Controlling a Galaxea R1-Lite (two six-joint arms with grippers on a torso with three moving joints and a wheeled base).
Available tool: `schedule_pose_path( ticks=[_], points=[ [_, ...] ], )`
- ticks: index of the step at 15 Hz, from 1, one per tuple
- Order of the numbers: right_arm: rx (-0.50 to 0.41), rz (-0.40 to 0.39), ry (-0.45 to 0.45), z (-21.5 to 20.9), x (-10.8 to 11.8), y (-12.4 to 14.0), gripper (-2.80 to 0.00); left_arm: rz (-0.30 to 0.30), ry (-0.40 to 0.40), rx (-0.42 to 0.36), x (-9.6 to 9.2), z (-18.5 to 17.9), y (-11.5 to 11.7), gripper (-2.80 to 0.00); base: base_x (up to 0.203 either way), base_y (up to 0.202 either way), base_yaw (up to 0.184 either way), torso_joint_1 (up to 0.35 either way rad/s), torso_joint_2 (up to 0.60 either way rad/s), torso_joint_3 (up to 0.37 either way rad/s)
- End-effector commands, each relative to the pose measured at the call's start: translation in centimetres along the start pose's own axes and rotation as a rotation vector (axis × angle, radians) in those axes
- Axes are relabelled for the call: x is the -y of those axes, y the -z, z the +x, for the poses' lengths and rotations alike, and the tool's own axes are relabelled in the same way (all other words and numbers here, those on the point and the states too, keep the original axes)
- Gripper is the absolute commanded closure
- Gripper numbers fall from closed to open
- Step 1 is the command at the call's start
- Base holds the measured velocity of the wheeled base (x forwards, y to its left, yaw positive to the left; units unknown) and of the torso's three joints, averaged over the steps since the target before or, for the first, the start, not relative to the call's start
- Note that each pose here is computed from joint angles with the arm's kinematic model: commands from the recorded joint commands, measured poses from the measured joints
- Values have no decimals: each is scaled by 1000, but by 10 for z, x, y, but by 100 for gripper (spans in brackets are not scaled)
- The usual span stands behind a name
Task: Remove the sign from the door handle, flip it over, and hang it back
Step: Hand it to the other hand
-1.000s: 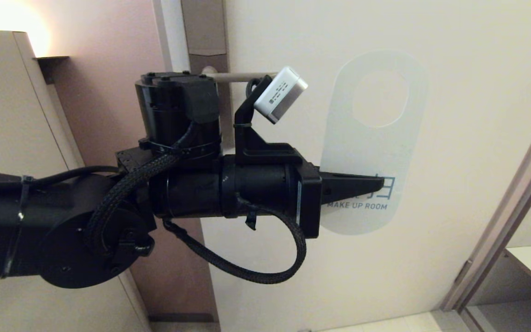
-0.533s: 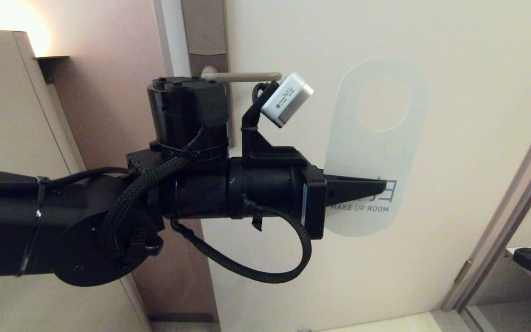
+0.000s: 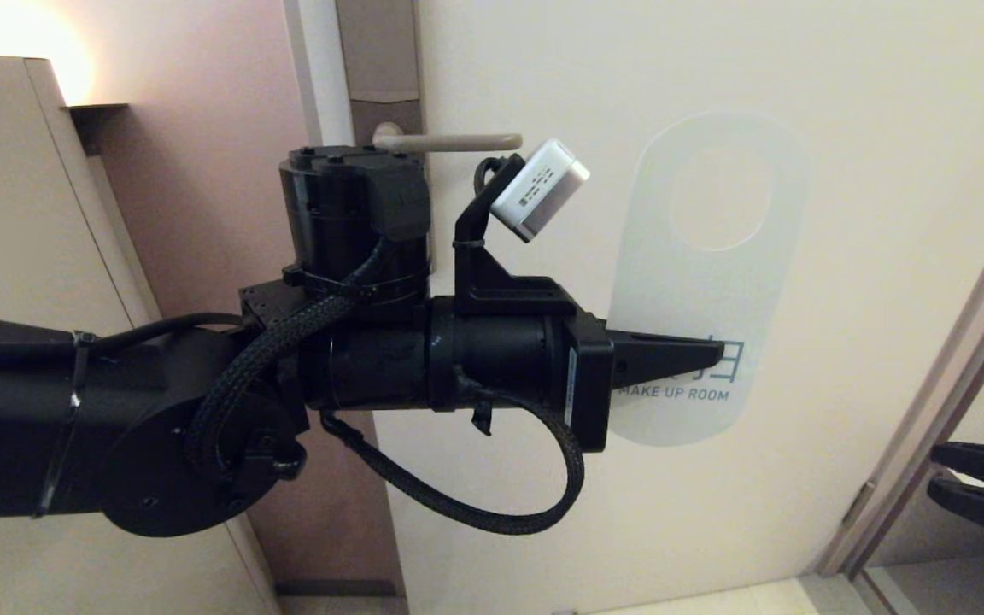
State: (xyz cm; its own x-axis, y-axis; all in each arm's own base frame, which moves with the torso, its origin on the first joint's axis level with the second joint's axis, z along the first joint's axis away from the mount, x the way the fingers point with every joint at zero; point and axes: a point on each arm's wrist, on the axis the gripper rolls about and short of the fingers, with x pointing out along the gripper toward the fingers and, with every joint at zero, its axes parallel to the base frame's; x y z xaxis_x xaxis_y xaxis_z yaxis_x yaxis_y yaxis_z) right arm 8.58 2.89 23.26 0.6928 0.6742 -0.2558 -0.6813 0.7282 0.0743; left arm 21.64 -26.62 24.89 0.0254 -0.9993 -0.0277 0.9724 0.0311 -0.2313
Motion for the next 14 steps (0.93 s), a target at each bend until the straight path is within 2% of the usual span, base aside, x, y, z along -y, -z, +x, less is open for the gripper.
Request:
schedule_pose_path(
  ticks=[1, 6, 14],
  points=[
    [-4, -13, -3, 1, 0, 0, -280, 2, 5, 4, 1, -1, -1, 0, 0, 0, 0, 0, 0, 0],
    [-29, -86, -6, 6, 3, 3, -280, -1, 4, 0, 3, -3, 0, 0, 0, 0, 0, 0, 0, 0],
    [-41, -78, -10, 18, 12, -5, -280, 3, 15, 4, 4, 0, 1, 0, 0, 0, 0, 0, 0, 0]
  ],
)
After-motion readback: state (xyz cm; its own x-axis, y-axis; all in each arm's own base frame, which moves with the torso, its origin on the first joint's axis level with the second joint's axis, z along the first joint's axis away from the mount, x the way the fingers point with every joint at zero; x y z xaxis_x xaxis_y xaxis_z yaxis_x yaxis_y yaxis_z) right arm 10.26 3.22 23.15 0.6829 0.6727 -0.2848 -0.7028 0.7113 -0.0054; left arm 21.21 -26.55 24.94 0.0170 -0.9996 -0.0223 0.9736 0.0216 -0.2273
